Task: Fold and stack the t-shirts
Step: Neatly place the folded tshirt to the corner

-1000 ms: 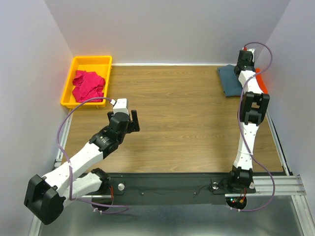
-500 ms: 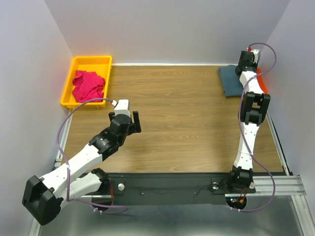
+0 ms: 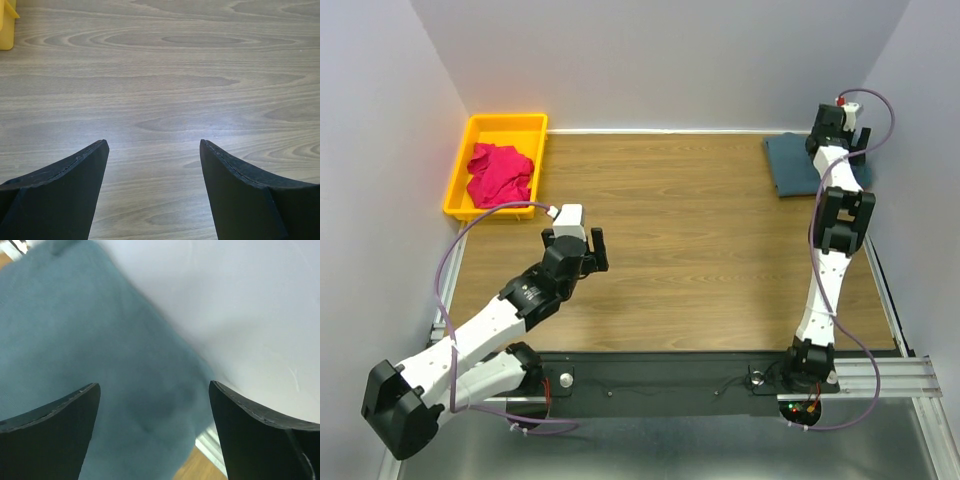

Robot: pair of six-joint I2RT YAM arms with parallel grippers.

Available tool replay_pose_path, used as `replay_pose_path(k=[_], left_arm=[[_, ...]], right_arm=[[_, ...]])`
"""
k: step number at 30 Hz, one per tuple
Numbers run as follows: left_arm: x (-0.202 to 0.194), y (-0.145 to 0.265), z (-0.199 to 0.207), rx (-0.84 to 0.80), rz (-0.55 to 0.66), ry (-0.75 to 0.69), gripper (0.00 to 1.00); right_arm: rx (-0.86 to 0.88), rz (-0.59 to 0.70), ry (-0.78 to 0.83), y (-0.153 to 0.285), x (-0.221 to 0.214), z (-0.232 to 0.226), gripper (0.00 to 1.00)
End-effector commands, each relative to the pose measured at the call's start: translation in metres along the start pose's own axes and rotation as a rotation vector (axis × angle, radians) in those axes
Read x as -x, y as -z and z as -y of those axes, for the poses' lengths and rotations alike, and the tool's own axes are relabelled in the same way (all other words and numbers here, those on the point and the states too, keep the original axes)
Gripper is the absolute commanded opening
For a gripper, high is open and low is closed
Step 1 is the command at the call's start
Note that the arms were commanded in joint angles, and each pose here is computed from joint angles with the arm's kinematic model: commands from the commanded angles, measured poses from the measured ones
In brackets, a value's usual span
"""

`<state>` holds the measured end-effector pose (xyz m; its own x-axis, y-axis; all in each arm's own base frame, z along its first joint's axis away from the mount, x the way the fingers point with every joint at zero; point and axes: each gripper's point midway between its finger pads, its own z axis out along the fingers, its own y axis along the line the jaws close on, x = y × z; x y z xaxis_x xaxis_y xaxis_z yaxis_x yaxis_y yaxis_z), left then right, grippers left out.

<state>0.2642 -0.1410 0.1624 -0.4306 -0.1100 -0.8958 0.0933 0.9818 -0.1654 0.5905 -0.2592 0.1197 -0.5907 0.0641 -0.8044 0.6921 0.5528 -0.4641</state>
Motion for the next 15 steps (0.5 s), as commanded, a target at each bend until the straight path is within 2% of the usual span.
replay_pose_path(k=[1,4,7,15], left_arm=[[0.010,0.005,-0.003,0.012,0.061,0.019,0.85],[0.016,0.009,-0.003,0.011,0.082,0.026,0.85],[0.028,0.018,-0.006,0.019,0.126,0.041,0.85],[0.081,0.065,-0.029,0.025,0.327,0.144,0.86]], right_arm=[[-0.023,0.101,-0.197,0.034,0.061,0.047,0.96],[0.035,0.099,-0.247,0.053,0.063,0.052,1.00],[0.127,0.103,-0.346,0.091,0.070,0.067,1.00],[0.491,0.128,-0.519,0.228,0.067,0.125,1.00]])
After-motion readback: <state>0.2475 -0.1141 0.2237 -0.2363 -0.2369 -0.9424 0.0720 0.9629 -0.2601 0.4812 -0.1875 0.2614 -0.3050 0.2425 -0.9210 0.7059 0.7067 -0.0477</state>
